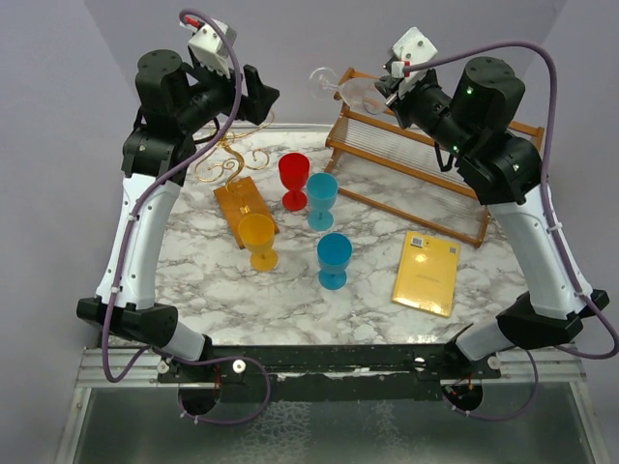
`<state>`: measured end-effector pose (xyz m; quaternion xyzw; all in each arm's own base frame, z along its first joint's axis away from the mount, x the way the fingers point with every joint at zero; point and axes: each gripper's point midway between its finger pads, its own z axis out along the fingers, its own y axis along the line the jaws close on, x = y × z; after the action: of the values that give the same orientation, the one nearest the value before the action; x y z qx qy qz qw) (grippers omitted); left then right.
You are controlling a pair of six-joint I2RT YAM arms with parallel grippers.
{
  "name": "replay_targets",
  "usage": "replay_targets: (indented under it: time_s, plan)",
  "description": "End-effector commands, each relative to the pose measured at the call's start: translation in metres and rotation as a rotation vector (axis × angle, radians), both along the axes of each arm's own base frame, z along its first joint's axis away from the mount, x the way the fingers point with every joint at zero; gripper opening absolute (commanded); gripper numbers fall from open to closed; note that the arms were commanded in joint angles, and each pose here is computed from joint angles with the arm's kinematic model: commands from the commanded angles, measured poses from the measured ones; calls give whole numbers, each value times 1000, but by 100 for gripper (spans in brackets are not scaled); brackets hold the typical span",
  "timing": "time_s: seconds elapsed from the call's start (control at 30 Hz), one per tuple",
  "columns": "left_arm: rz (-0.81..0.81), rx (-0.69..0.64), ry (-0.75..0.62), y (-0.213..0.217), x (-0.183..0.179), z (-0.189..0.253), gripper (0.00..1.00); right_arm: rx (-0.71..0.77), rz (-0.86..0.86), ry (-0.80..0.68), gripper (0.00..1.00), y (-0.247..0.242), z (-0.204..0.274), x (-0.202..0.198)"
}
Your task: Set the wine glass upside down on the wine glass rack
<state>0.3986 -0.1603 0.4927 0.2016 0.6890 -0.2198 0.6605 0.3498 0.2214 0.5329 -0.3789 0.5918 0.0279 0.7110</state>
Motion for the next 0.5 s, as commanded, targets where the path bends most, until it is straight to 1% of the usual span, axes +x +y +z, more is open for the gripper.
replay_targets:
  time_s: [0.0, 0.13, 0.33, 0.47]
  plan:
    - [-233, -186, 77, -41, -18, 5, 86, 113, 155, 9, 1, 24, 25, -18]
    - [-300, -247, 133, -53, -19, -6, 86, 154, 192, 27, 1, 28, 33, -27]
    - [-317, -295, 173, -52, -18, -15, 86, 171, 220, 45, 1, 28, 34, -36]
    - [-343, -342, 210, -52, -16, -20, 81, 175, 238, 57, 1, 30, 34, -39]
